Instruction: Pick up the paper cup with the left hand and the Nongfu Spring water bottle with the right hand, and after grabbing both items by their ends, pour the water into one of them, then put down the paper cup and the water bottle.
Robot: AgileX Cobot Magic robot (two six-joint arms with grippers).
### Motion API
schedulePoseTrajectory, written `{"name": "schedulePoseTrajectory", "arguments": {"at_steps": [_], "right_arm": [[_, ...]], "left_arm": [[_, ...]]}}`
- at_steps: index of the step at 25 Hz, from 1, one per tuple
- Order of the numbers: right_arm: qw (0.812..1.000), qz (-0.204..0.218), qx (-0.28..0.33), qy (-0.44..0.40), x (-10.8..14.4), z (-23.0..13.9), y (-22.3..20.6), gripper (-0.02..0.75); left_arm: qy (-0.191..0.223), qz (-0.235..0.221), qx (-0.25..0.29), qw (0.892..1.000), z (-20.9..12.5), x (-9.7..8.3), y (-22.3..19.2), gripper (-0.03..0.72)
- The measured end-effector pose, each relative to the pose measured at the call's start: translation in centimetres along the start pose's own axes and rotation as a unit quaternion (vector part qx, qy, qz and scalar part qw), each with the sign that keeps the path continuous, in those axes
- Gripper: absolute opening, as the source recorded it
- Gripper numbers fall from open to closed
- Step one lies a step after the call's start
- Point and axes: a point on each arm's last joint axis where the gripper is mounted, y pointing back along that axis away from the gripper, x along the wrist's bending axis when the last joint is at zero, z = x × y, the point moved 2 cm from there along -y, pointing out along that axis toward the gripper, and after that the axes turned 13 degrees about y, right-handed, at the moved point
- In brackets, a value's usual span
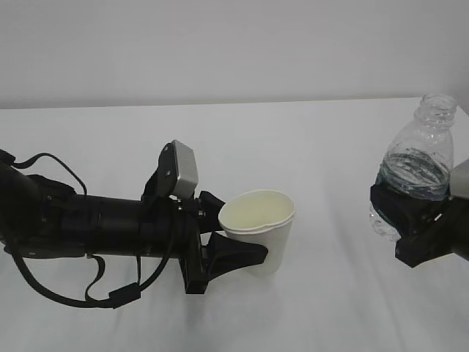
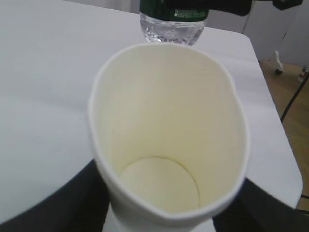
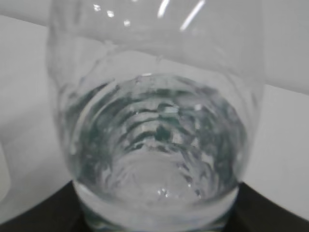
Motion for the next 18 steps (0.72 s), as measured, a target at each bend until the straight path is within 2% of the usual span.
{"name": "schedulePoseTrajectory", "arguments": {"at_steps": [18], "right_arm": [[0.999, 0.002, 0.009, 0.031, -0.2, 1.5, 1.2, 0.392]], "left_arm": [[0.007, -0.016, 0.017, 1.0, -0.4, -0.4, -0.1, 0.43]]}}
